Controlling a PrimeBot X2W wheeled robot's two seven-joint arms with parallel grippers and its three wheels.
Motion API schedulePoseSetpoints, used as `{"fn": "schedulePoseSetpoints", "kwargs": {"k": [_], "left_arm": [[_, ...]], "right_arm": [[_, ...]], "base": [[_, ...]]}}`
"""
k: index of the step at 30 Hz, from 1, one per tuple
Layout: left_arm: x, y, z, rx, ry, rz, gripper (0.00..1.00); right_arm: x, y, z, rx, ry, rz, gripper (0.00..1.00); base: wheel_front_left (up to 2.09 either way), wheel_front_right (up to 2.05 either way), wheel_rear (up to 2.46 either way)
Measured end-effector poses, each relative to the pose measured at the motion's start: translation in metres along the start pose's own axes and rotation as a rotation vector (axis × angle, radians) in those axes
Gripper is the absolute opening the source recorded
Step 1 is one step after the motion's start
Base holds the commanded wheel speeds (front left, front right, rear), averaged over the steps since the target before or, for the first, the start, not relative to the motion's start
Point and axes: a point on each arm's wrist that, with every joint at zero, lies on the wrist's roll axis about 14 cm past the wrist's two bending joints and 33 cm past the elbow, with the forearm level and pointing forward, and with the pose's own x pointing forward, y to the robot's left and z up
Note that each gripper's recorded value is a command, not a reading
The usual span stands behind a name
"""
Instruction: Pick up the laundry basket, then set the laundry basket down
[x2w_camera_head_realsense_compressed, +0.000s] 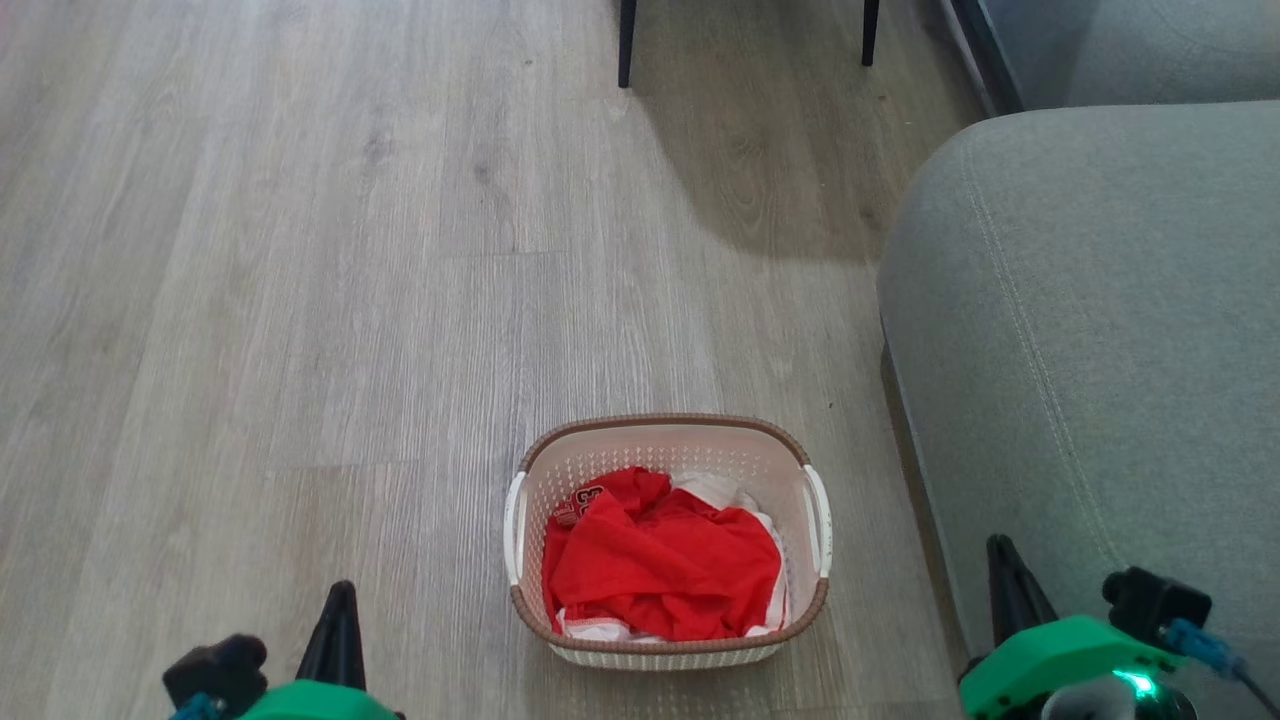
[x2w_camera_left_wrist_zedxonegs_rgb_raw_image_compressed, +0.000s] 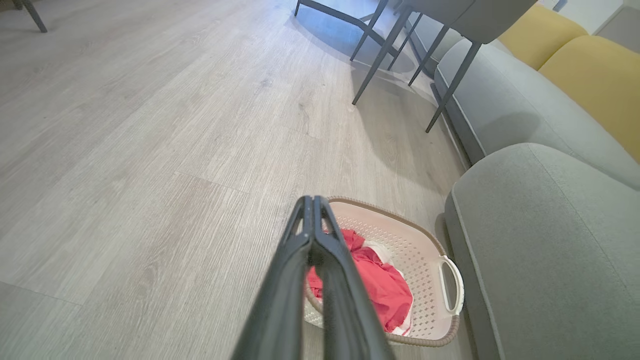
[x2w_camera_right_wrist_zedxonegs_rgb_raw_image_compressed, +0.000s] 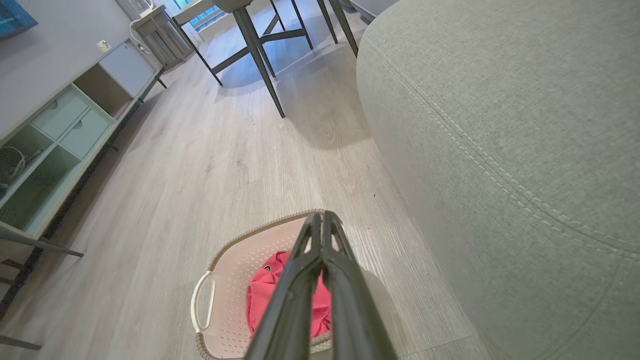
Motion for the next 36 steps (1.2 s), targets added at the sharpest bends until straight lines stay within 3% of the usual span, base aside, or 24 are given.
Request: {"fn": "schedulePoseSetpoints", "kwargs": {"k": [36], "left_arm": [[0.019, 0.003, 0.011, -0.434, 0.03, 0.007, 0.0]], "right_arm": [[0.007, -0.017, 0.017, 0.395, -0.032, -0.069, 0.0]], "base": [[0.0, 0.0, 0.0]]}}
